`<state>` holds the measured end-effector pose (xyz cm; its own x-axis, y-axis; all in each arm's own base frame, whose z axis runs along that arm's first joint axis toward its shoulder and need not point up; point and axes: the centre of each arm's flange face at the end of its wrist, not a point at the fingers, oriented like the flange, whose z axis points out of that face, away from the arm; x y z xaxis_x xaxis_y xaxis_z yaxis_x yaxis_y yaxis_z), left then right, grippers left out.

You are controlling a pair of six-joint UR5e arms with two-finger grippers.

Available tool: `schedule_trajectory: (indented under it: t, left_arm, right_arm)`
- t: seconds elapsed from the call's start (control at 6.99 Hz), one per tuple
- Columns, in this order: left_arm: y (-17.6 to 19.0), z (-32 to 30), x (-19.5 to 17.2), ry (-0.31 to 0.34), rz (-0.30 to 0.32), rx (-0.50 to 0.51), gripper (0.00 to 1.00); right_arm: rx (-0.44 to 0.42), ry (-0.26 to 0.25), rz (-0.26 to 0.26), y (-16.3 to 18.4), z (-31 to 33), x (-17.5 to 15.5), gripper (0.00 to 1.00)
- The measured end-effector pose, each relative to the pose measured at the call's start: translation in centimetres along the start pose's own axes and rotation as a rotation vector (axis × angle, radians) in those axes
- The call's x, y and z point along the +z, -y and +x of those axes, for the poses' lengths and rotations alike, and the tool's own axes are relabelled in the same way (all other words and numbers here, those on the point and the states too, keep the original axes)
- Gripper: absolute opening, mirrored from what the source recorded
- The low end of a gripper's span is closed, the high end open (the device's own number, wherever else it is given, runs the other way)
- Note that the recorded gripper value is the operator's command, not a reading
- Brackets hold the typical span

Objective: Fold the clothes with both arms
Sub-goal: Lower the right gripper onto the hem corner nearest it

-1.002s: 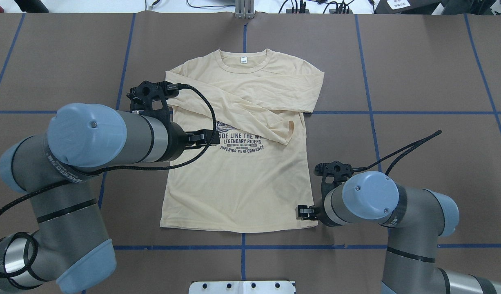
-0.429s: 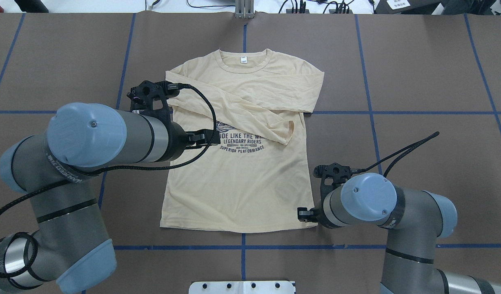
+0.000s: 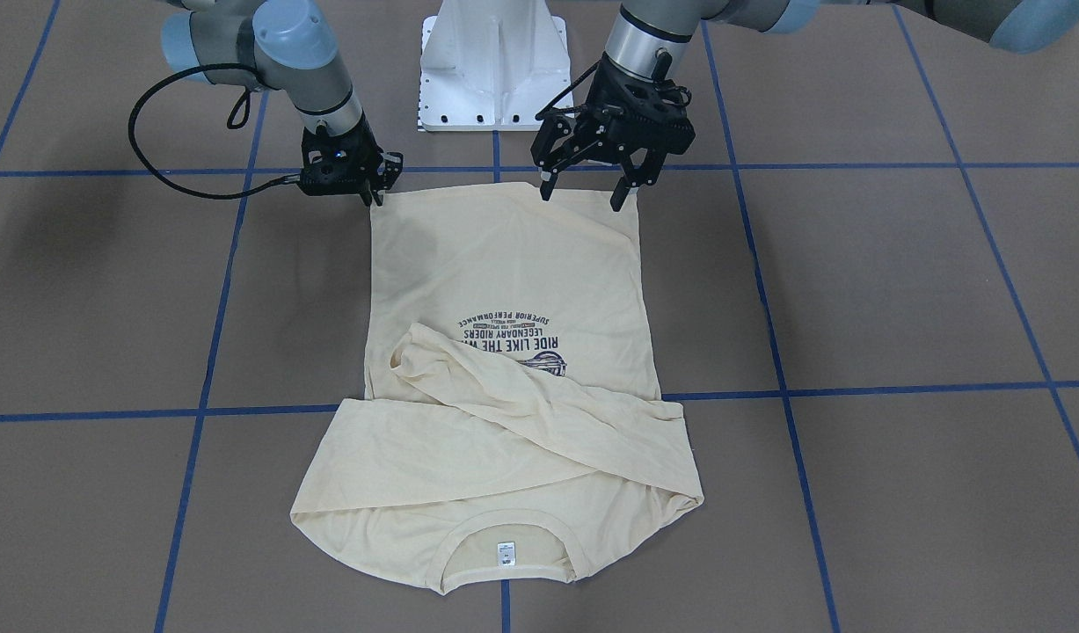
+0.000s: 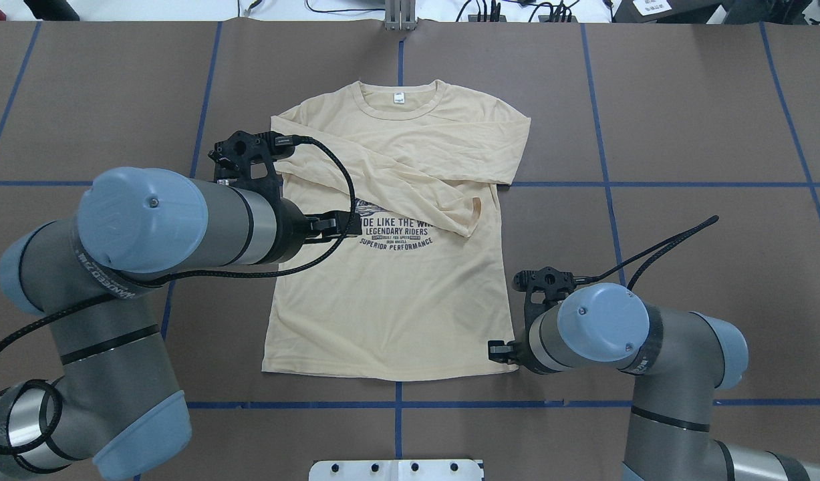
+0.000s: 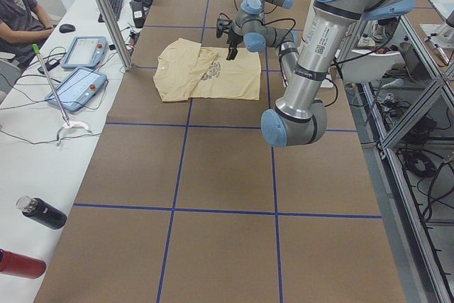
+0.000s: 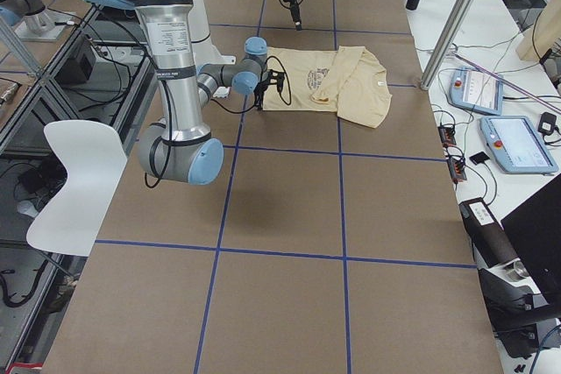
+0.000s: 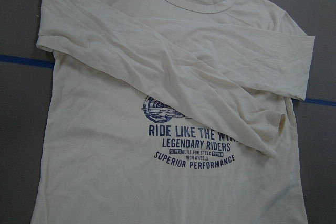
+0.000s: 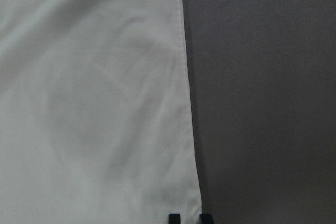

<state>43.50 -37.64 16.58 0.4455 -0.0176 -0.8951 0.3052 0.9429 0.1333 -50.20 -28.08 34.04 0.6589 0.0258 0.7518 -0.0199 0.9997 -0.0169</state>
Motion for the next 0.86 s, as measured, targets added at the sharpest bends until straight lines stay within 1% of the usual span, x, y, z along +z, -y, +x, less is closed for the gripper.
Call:
schedule_trajectory:
  t: [0.14,0.29,0.72,0.86]
  left_arm:
    - [0.00,0.04,-0.02,-0.001,0.000,0.000,1.00]
    - [-0.03,0.08,-0.02,-0.001,0.000,0.000,1.00]
    - [-0.04,0.04,0.06,0.000,-0.001,0.000,1.00]
    - [-0.03,0.04,0.06,0.000,-0.001,0.000,1.00]
  right_arm:
    - [0.001,-0.001,0.000,0.03,0.05,0.01,0.34]
    - [0.001,-0.001,0.001,0.06,0.09,0.01,0.38]
    - [0.002,-0.007,0.000,0.07,0.27,0.17,0.39]
    - [0.003,-0.009,-0.001,0.08,0.33,0.27,0.36]
